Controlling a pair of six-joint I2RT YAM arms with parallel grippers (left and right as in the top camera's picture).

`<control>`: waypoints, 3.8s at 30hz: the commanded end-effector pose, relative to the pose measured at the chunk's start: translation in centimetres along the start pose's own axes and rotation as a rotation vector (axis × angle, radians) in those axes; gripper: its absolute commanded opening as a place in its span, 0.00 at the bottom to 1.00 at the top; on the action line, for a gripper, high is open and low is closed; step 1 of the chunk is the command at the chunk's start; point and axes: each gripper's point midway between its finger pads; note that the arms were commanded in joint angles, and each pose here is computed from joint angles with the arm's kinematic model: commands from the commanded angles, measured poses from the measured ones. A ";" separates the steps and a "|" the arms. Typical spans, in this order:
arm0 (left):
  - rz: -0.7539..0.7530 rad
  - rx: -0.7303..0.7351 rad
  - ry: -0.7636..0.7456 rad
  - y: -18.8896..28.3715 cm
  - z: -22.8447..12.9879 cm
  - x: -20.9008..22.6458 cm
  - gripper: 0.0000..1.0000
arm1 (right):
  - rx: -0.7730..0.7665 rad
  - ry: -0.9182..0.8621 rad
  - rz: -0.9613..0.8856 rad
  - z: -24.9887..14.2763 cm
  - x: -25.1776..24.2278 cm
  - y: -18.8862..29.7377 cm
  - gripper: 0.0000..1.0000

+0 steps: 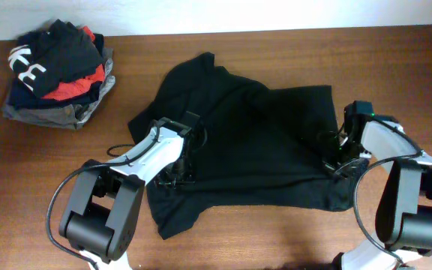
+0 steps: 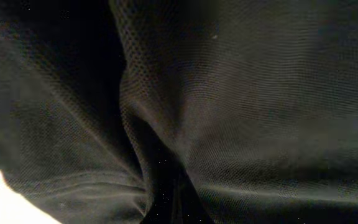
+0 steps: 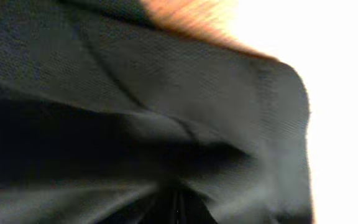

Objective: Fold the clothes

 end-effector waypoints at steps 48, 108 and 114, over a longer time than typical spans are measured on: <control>-0.011 0.048 0.071 -1.4 -4.4 2.1 0.03 | -0.023 -0.103 0.033 -3.7 -3.6 -2.2 0.08; -0.125 -0.102 0.070 -0.9 -0.4 2.2 0.01 | 0.097 0.115 0.193 -7.0 -0.5 -1.2 0.08; -0.121 -0.083 0.069 -1.8 -0.3 2.1 0.01 | 0.090 0.062 0.124 -7.3 -2.0 -2.4 0.09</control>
Point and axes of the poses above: each gripper's point midway between its finger pads, its own y axis back along the fingers, its own x axis along the line the jaws close on, z = x × y, and after that the axes turned 9 degrees about -y, right-handed
